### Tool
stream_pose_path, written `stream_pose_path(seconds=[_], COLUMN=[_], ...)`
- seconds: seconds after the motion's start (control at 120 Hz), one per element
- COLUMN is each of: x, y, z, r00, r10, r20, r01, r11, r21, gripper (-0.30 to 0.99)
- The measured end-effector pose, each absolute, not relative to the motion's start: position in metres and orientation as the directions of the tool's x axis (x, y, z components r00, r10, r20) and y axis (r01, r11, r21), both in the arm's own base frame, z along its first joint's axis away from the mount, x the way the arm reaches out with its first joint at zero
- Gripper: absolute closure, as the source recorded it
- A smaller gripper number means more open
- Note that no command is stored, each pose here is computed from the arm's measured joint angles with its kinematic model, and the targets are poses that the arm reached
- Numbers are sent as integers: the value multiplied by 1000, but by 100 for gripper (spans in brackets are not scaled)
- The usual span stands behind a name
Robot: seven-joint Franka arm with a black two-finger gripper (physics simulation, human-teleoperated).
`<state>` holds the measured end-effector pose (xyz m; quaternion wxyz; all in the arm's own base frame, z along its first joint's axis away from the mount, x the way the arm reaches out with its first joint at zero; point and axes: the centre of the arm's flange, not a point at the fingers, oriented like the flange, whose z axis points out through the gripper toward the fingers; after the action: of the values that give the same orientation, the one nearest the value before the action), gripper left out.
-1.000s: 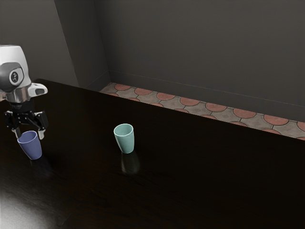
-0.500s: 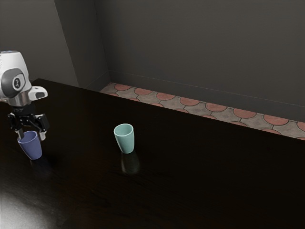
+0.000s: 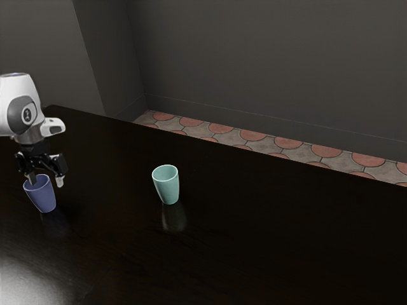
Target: Place the left cup onto the right cup
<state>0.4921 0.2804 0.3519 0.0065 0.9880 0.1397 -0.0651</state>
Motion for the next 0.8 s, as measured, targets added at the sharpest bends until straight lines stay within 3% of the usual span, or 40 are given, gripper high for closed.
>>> stream_pose_path(seconds=[0.8], x=[503], y=[294], z=[318], r00=[966], r10=[241], r20=[-92], r01=[242], r11=[-970], r21=[-3], gripper=[0])
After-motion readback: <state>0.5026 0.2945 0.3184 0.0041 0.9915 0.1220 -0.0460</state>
